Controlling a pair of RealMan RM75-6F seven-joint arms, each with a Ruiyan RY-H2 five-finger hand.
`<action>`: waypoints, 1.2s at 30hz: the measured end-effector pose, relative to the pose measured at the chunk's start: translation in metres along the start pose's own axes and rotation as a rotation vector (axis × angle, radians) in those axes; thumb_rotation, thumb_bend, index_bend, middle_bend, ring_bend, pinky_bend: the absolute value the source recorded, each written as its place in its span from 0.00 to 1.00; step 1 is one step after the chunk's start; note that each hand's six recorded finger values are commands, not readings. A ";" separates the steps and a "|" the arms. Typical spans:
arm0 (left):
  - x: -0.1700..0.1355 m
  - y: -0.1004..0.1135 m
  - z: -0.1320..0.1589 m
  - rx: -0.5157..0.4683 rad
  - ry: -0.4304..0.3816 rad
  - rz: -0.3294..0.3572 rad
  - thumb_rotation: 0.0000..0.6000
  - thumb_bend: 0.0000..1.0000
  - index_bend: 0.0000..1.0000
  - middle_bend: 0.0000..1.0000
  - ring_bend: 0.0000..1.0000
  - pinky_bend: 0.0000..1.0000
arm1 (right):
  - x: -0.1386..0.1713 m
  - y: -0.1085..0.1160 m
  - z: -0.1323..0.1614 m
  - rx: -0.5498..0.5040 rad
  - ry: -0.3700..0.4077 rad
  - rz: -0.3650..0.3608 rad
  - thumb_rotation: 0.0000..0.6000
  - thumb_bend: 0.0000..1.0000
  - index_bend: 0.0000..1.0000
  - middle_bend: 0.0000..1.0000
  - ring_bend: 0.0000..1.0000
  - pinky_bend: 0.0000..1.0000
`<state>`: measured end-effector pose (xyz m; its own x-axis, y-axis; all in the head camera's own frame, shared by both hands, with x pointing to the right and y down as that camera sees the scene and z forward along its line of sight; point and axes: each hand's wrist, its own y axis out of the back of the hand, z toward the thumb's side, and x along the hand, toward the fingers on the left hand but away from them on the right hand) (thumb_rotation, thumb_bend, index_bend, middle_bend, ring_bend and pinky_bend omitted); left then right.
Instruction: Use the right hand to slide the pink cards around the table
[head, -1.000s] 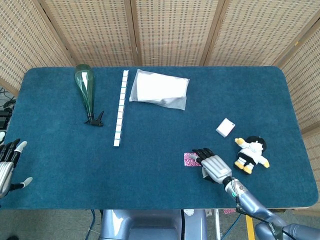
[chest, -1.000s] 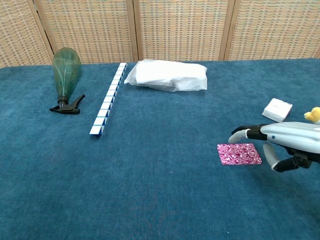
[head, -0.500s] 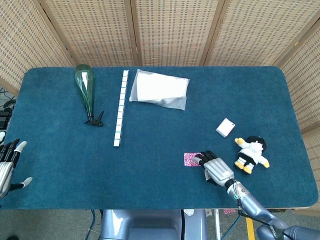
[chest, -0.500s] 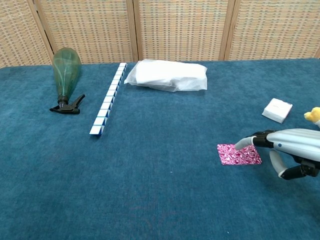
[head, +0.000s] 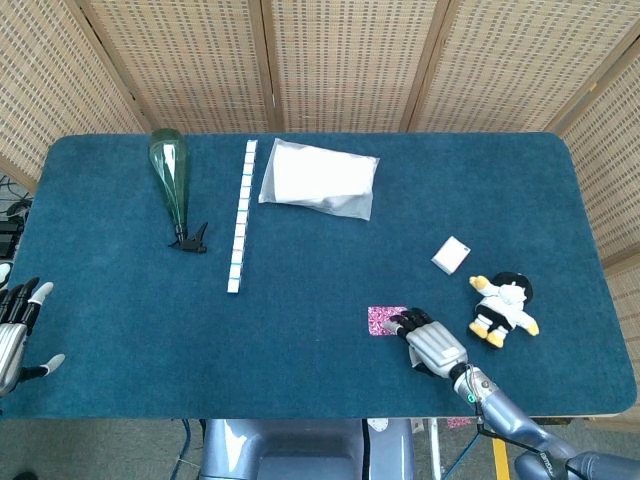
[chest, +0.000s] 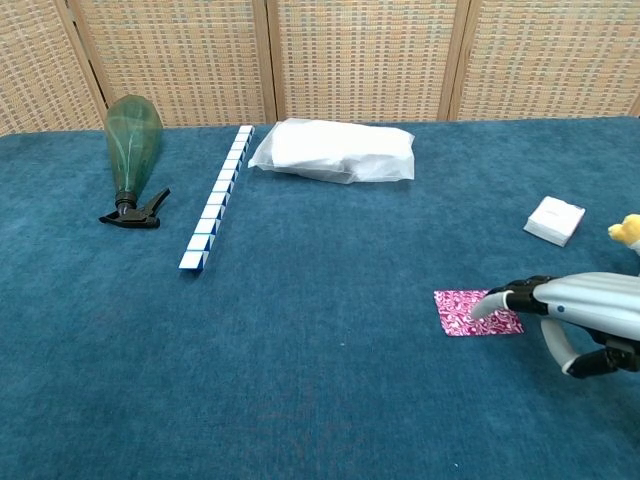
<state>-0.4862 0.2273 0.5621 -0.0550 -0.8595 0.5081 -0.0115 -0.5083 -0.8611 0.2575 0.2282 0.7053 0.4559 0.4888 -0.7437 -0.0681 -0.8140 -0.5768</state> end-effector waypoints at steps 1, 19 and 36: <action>0.000 0.000 0.000 0.000 0.000 0.000 1.00 0.01 0.00 0.00 0.00 0.00 | 0.002 -0.001 0.002 0.004 0.008 0.003 1.00 1.00 0.13 0.12 0.00 0.01; 0.000 0.000 0.000 0.004 0.002 0.000 1.00 0.01 0.00 0.00 0.00 0.00 | 0.041 -0.011 0.030 0.088 0.132 0.027 1.00 1.00 0.13 0.13 0.00 0.02; 0.000 0.000 0.000 0.004 0.003 -0.002 1.00 0.01 0.00 0.00 0.00 0.00 | 0.023 -0.011 0.021 0.071 0.084 0.018 1.00 1.00 0.13 0.13 0.00 0.02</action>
<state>-0.4862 0.2273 0.5624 -0.0576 -0.8583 0.5100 -0.0080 -0.5104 -0.8599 0.2502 0.2552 0.6875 0.5263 0.4438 -0.7252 -0.1384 -0.7969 -0.5881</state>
